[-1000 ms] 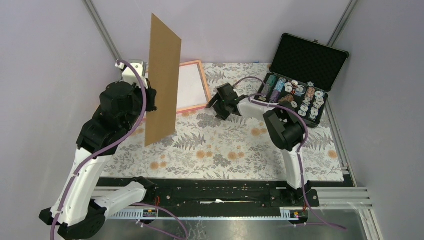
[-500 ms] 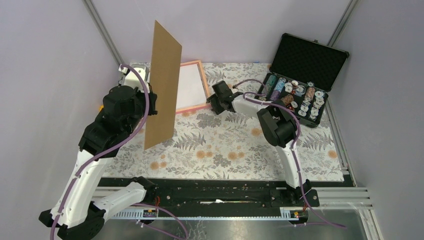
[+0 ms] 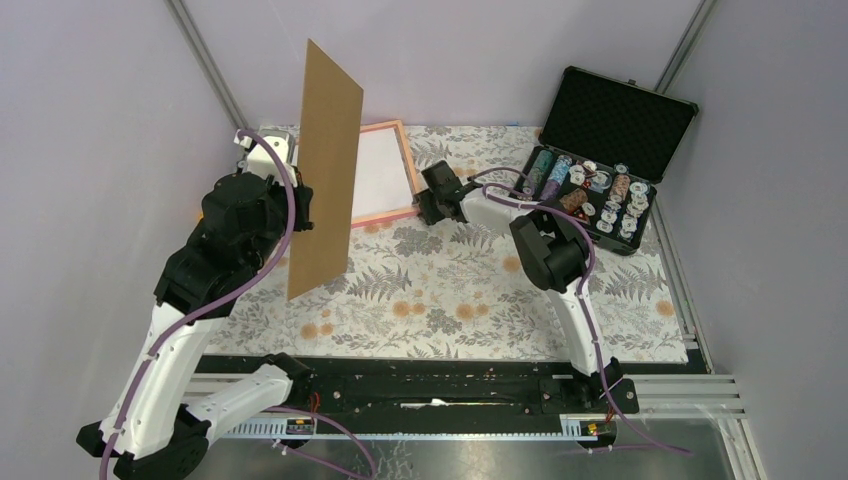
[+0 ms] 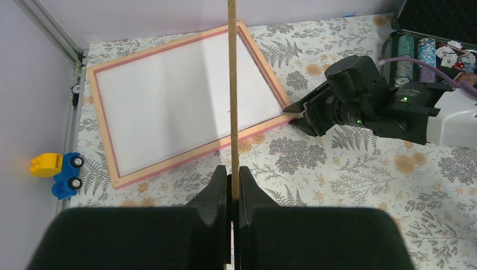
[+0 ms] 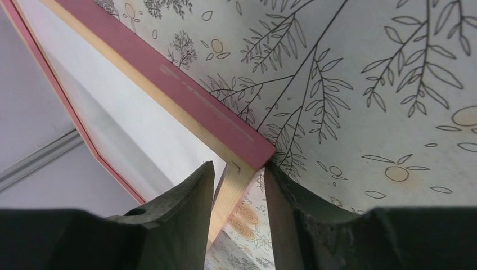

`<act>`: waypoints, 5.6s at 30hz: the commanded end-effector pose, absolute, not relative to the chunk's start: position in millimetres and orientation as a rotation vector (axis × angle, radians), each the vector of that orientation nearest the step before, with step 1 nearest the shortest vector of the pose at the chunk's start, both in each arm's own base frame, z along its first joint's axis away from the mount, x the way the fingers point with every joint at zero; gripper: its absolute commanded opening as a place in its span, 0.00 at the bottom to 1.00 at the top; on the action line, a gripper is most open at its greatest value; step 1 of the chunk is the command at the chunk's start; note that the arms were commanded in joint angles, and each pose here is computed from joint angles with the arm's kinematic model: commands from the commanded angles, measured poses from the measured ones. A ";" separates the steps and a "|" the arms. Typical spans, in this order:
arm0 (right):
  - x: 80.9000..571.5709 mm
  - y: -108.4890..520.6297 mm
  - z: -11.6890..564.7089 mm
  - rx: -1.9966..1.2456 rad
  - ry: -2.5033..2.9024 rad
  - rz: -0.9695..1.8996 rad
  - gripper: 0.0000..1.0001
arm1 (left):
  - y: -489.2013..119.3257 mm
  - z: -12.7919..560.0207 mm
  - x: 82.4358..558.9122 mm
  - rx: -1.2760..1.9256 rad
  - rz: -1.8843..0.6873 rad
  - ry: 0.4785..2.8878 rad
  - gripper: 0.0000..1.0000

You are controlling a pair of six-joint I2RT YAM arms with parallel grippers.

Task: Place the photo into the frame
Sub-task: Move the photo frame to the center of the board, then turn over the photo frame item on the photo frame.

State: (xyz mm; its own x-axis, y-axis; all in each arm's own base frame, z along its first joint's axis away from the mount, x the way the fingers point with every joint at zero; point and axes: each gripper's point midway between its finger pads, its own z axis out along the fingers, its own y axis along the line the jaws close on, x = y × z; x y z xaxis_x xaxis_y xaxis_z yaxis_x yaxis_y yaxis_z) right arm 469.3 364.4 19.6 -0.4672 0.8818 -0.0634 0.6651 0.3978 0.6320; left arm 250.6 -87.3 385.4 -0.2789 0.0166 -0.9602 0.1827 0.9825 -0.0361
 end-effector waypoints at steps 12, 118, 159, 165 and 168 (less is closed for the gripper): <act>428.3 319.9 -33.5 1.320 2.393 0.384 0.16 | -90.7 432.3 253.6 0.111 -0.228 1.691 0.00; 433.5 168.8 -2.7 0.753 2.416 0.763 0.00 | -188.5 165.2 343.9 1.032 0.817 1.807 0.00; 433.2 170.7 -1.5 0.759 2.399 0.836 0.00 | -233.4 87.7 309.6 1.127 0.462 2.130 0.98; 433.5 172.4 -2.3 0.759 2.399 0.854 0.00 | -262.3 98.1 293.4 1.051 0.195 2.223 0.99; 433.7 173.0 -2.2 0.757 2.398 0.859 0.00 | -280.2 112.1 285.6 1.021 0.038 2.234 0.99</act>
